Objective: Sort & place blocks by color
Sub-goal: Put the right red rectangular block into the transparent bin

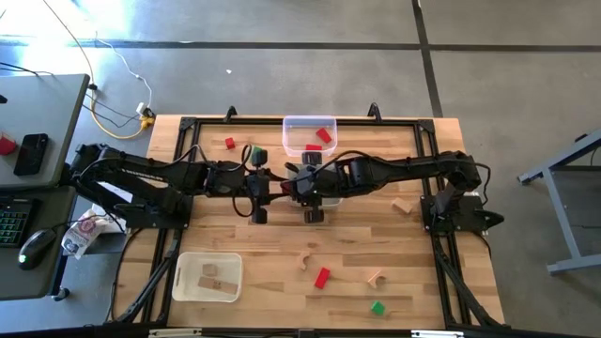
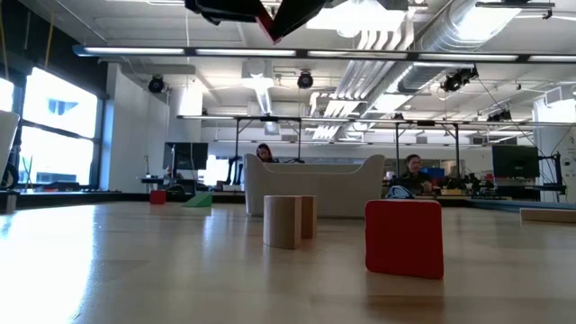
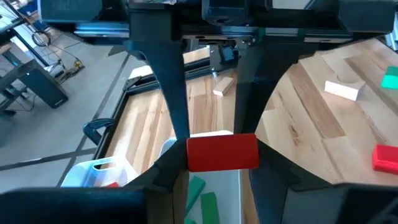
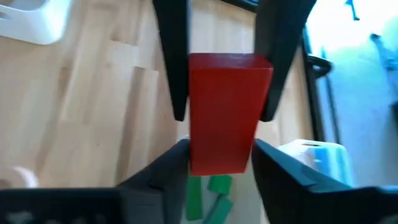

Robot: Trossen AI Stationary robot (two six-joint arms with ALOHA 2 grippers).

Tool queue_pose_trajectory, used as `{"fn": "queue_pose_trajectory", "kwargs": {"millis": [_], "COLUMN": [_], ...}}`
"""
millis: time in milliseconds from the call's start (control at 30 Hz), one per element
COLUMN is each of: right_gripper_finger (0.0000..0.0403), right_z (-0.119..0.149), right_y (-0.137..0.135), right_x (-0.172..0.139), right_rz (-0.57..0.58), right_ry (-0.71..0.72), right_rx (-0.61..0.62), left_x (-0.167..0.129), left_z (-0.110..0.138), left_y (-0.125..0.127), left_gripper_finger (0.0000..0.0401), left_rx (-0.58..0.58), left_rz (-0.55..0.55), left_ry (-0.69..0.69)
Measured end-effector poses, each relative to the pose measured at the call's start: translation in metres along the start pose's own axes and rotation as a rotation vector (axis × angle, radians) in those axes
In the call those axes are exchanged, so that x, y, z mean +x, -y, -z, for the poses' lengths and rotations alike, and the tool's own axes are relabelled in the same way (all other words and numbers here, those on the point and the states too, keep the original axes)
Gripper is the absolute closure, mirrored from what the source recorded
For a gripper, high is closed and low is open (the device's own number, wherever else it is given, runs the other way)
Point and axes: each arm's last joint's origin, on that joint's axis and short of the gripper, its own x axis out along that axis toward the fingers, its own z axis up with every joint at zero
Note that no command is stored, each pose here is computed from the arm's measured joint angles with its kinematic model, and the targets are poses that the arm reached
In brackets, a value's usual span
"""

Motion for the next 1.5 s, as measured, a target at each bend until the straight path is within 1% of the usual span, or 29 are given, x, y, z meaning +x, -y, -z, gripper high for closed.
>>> {"fn": "queue_pose_trajectory", "kwargs": {"millis": [67, 133, 233, 467, 600, 733, 933, 1100, 1333, 1500], "right_gripper_finger": [0.0224, 0.0202, 0.0185, 0.018, 0.018, 0.0179, 0.0179, 0.0179, 0.0179, 0.0179], "right_z": [0.0, 0.001, 0.004, 0.011, 0.013, 0.014, 0.015, 0.015, 0.015, 0.015], "right_y": [0.001, 0.002, 0.002, 0.003, 0.003, 0.003, 0.003, 0.002, 0.002, 0.003], "right_x": [0.0, 0.0, 0.0, -0.001, -0.001, -0.001, -0.002, -0.001, -0.001, -0.001], "right_rz": [0.035, 0.069, 0.105, 0.165, 0.169, 0.166, 0.167, 0.165, 0.164, 0.165], "right_ry": [-0.008, -0.024, -0.053, -0.129, -0.145, -0.149, -0.156, -0.156, -0.156, -0.151], "right_rx": [-0.001, -0.005, -0.013, 0.016, 0.052, 0.084, 0.12, 0.125, 0.124, 0.125], "left_x": [0.001, 0.002, 0.003, 0.007, 0.009, 0.016, 0.038, 0.055, 0.072, 0.082], "left_z": [0.002, 0.005, 0.009, 0.02, 0.027, 0.04, 0.061, 0.077, 0.1, 0.116], "left_y": [-0.003, -0.007, -0.014, -0.039, -0.057, -0.076, -0.098, -0.112, -0.132, -0.14], "left_gripper_finger": [0.0296, 0.0296, 0.0295, 0.0295, 0.0293, 0.0295, 0.0293, 0.0295, 0.0292, 0.0291], "left_rx": [0.005, 0.003, -0.004, -0.033, -0.052, -0.083, -0.114, -0.138, -0.171, -0.189], "left_rz": [-0.007, -0.017, -0.039, -0.12, -0.181, -0.236, -0.226, -0.27, -0.333, -0.35], "left_ry": [-0.013, -0.035, -0.065, -0.128, -0.158, -0.209, -0.236, -0.257, -0.279, -0.316]}}
